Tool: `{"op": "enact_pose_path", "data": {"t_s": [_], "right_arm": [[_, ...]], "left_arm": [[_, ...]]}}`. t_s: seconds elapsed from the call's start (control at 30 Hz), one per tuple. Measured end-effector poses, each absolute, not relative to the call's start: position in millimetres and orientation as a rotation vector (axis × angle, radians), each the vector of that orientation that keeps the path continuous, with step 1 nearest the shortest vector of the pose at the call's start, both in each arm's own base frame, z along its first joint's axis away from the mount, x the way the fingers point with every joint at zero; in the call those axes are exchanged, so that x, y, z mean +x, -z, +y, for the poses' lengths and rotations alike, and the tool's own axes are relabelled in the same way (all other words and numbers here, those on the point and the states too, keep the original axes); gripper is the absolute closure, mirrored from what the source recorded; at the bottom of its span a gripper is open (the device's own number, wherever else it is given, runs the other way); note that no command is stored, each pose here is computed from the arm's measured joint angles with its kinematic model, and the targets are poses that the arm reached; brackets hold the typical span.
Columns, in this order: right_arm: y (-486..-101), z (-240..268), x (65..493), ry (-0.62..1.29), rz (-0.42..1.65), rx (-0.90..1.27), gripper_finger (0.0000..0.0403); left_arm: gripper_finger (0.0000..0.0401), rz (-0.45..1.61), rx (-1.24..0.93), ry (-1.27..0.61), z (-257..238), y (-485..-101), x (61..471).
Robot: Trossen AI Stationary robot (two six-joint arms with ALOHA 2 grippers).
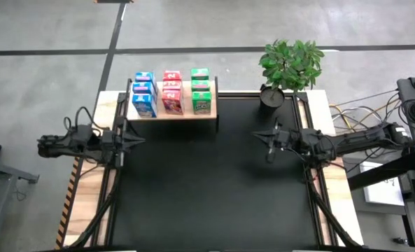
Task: Stack cereal on shelf
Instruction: Return to Home position
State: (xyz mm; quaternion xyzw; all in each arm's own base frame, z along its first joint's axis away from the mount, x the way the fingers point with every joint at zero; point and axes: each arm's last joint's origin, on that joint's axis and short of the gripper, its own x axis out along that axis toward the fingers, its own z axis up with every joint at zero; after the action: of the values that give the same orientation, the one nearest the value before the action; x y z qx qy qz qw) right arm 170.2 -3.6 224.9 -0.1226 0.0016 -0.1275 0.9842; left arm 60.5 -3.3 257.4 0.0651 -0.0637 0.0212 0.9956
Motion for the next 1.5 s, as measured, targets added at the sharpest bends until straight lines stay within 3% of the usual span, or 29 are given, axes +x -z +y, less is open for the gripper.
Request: {"op": "enact_pose_path", "data": {"t_s": [0.3,0.97,1.3,1.5], "right_arm": [[-209,-4,147,0.265,-0.082,-0.259,0.0394],[-201,-5,108,0.306,-0.284,-0.3,0.0394],[-207,-4,100,0.297,-0.362,-0.313,0.0394],[-208,-5,98,0.307,-0.377,-0.289,0.0394]], "left_arm": [[0.0401,-0.107,0.057,-0.036,-4,-250,66],[0.0401,-0.01,0.128,-0.033,-7,-195,88],[0.0401,-0.174,0.164,0.099,-12,-183,95],[0.0401,-0.14,0.164,-0.018,-9,-181,95]]}}
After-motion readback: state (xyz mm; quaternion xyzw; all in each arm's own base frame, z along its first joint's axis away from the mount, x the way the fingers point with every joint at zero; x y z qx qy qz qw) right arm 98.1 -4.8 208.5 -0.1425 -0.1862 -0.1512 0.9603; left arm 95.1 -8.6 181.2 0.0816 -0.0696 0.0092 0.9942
